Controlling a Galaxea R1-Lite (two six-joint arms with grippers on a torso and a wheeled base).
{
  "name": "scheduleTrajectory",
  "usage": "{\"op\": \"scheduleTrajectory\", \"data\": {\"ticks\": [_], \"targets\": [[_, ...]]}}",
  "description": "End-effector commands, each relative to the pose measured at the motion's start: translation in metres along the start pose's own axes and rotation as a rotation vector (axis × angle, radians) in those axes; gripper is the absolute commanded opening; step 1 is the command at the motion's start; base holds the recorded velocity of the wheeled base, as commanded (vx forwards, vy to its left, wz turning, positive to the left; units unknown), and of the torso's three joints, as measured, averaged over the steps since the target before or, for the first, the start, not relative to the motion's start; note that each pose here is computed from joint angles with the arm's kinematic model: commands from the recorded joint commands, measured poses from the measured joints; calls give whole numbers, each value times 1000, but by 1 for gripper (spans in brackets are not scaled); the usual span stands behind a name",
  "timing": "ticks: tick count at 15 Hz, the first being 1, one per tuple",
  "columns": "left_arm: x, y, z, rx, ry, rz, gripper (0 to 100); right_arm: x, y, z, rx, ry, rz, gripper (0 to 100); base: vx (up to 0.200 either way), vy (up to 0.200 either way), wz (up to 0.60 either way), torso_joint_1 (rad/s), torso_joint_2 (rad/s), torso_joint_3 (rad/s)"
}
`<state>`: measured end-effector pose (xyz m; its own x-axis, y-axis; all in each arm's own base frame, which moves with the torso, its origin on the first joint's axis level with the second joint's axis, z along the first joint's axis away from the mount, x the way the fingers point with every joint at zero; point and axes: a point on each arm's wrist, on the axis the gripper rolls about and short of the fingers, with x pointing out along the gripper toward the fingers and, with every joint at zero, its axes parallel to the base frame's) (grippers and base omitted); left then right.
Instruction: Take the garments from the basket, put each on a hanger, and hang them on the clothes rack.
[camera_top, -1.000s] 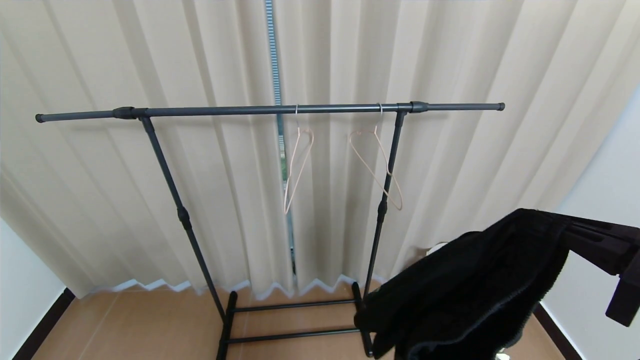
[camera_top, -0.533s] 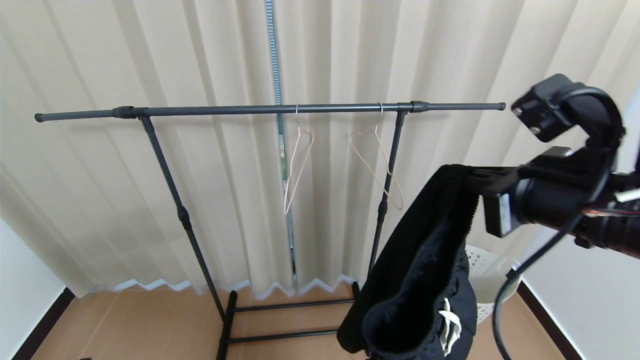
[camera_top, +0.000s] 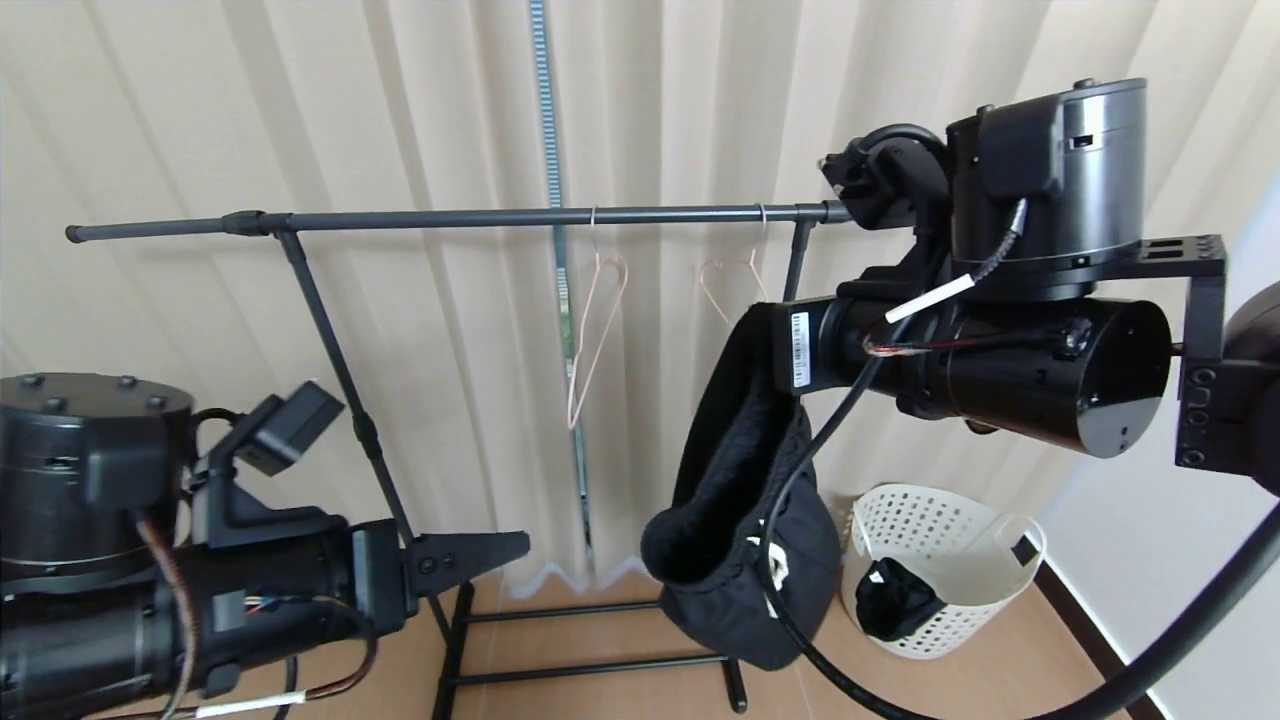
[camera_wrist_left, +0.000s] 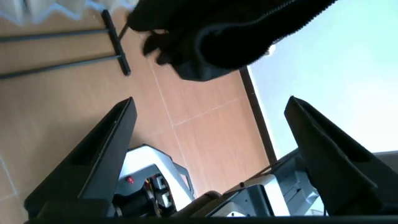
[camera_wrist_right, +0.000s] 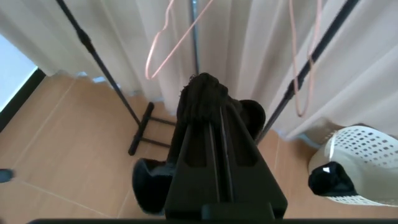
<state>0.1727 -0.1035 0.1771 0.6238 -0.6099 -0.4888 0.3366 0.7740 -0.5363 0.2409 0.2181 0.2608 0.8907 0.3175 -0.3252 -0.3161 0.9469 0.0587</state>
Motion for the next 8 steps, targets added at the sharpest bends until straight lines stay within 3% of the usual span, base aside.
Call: {"op": "scheduleTrajectory", "data": {"ticks": [1, 4, 8], "targets": [[42, 4, -4, -36, 93, 43, 100, 10, 17, -6, -18, 19, 33, 0, 0, 0, 0, 0, 0, 0], [58, 11, -7, -63, 111, 90, 100, 18, 37, -7, 7, 20, 70, 0, 0, 0, 0, 0, 0, 0], [81, 16, -15, -49, 99, 199, 100, 7, 63, -4, 69, 6, 148, 0, 0, 0, 0, 0, 0, 0]]}}
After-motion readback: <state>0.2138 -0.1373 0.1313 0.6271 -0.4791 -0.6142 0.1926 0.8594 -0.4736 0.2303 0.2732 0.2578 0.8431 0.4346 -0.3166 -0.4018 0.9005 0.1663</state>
